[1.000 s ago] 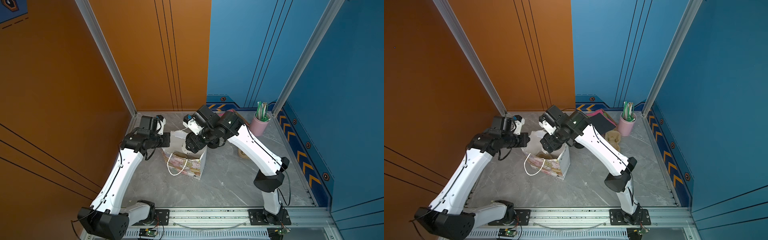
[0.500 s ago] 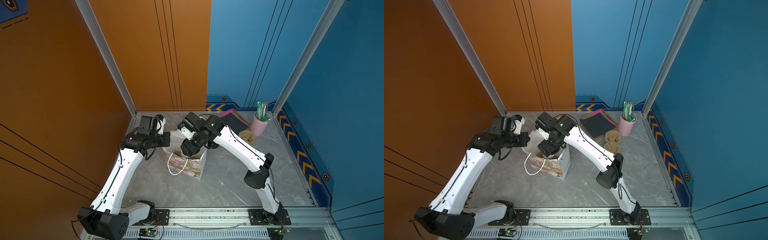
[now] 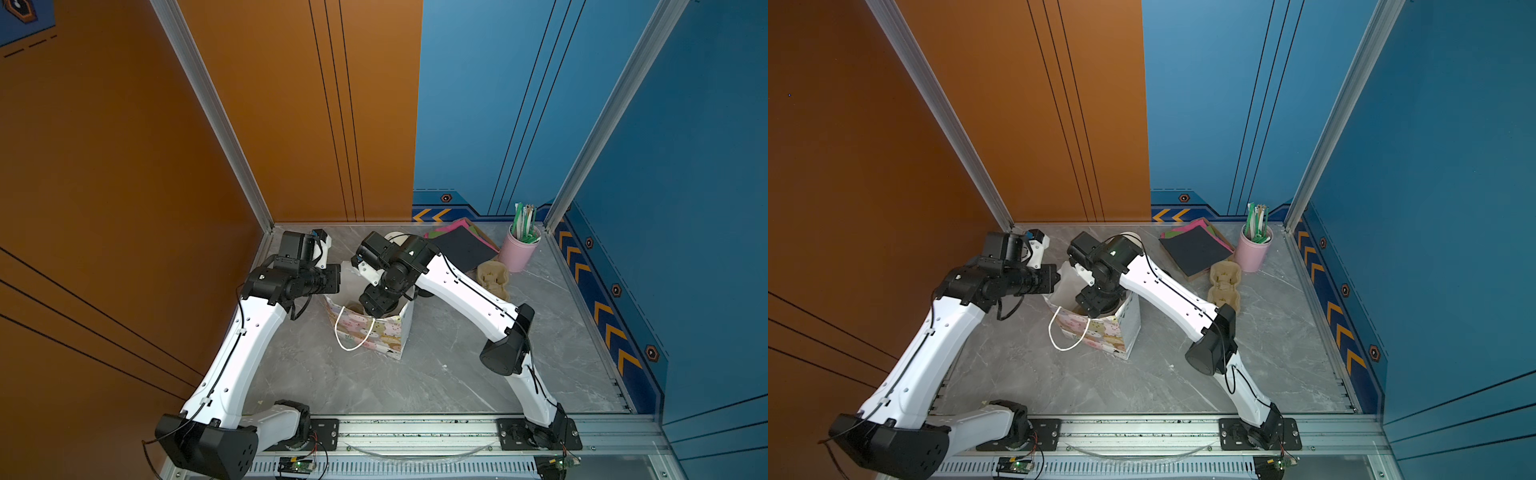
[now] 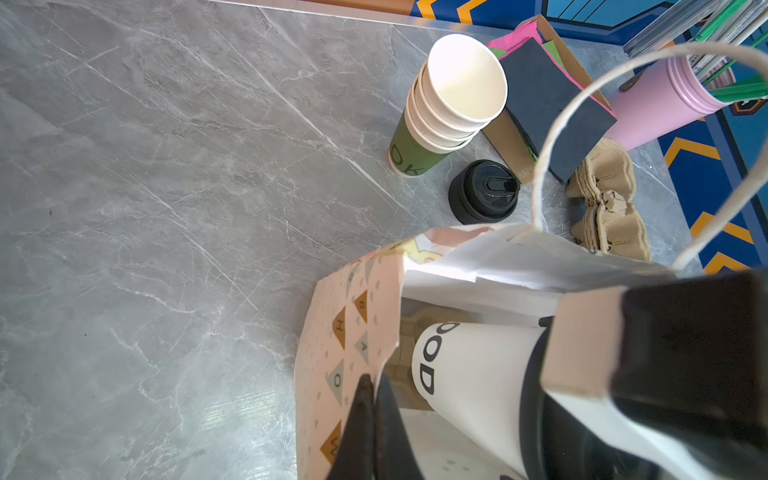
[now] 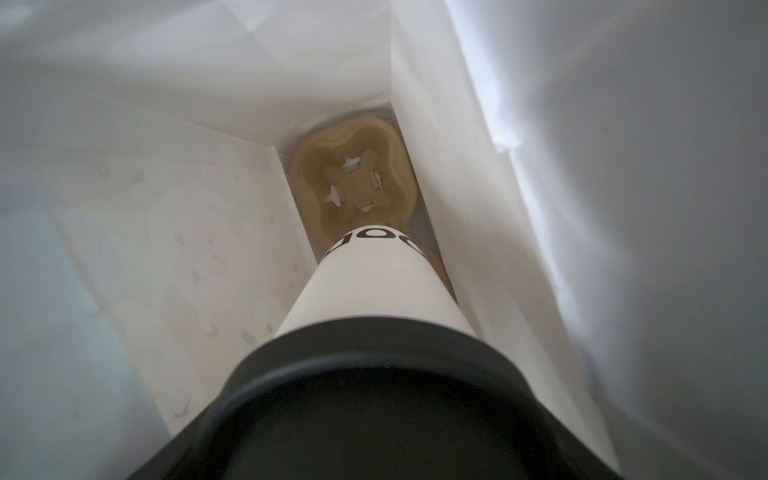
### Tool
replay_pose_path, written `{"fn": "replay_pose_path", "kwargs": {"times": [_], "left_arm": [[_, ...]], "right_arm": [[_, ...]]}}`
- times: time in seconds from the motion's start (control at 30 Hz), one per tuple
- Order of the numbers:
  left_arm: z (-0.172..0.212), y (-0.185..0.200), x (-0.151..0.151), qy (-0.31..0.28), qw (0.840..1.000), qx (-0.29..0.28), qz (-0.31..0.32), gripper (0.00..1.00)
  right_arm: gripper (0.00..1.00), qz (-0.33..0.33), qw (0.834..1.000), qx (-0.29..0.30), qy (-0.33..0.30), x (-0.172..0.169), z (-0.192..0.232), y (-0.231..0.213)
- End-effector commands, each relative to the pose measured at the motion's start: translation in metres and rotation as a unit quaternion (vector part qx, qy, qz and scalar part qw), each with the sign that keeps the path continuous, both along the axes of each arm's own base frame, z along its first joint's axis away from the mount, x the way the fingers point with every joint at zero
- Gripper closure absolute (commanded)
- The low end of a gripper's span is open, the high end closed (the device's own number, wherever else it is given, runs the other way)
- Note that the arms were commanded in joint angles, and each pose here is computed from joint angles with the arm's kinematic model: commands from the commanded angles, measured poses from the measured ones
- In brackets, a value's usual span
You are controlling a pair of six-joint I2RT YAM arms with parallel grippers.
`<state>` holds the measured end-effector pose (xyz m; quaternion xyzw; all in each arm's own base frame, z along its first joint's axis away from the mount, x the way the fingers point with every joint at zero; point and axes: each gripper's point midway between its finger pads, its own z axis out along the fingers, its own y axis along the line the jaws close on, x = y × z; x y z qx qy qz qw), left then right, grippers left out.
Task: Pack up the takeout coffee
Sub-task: 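Carry the white cup with the right gripper over the bag opening, then lower the white cup into the pulp carrier inside the bag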
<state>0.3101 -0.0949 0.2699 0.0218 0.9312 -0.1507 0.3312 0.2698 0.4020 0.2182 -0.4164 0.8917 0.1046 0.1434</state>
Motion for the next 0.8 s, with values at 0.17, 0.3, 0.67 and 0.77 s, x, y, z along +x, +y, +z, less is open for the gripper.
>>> {"fn": "replay_pose_path", "kwargs": {"times": [0.17,0.3,0.67,0.77], "left_arm": [[-0.002,-0.002,0.001,-0.005,1.0,0.003,-0.003,1.0],[-0.003,-0.001,0.001,-0.005,1.0,0.004,-0.003,1.0],[-0.004,-0.002,0.004,-0.007,1.0,0.003,-0.006,1.0],[-0.005,-0.002,0.005,-0.006,1.0,0.003,-0.007,1.0]], "right_arm": [[0.13,0.023,0.998,-0.056,0.014,-0.004,-0.031,-0.009],[0.13,0.032,0.997,-0.066,0.016,-0.004,-0.038,-0.01],[0.13,0.066,0.994,-0.089,0.022,0.0,-0.058,-0.01],[0.13,0.068,0.993,-0.097,0.024,0.003,-0.064,-0.012]]}}
